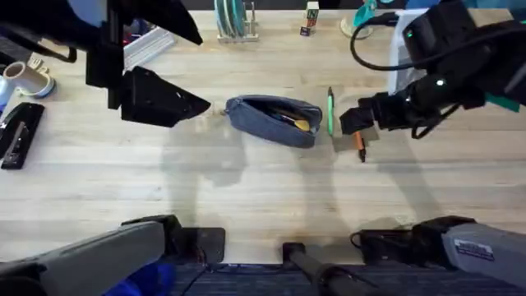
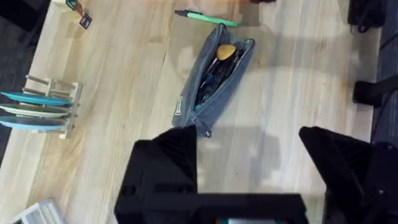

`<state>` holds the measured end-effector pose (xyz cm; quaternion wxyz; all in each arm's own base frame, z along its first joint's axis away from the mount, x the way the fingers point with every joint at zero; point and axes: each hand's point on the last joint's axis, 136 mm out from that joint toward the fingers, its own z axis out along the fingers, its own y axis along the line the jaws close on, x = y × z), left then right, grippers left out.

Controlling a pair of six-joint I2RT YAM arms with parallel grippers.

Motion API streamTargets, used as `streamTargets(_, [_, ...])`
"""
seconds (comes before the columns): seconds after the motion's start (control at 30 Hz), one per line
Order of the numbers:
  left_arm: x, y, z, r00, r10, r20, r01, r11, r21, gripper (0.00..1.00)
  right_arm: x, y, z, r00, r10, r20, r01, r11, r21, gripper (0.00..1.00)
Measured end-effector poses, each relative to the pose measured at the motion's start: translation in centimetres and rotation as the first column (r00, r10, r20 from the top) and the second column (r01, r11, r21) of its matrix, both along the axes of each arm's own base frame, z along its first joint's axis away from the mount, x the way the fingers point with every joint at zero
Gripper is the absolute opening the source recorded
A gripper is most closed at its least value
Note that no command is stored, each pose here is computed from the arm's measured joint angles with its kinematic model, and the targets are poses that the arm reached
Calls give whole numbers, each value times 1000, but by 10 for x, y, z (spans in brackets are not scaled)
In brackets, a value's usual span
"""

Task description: Unzip the bag, pick up the pens from the table one at a time and place them inside, then zip the bag closed.

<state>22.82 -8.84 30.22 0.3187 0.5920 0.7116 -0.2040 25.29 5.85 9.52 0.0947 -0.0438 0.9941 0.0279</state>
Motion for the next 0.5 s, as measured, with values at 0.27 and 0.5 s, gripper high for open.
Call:
streamTargets(0.27, [0, 0, 0, 1000, 0, 0, 0, 1000, 0, 994, 15, 4, -22, 1000, 1, -25, -1, 1000, -2, 997])
streamTargets(0.5, [0, 0, 0, 1000, 0, 0, 0, 1000, 0, 993, 13, 3, -44, 995, 5, -103, -7, 1000, -19, 988])
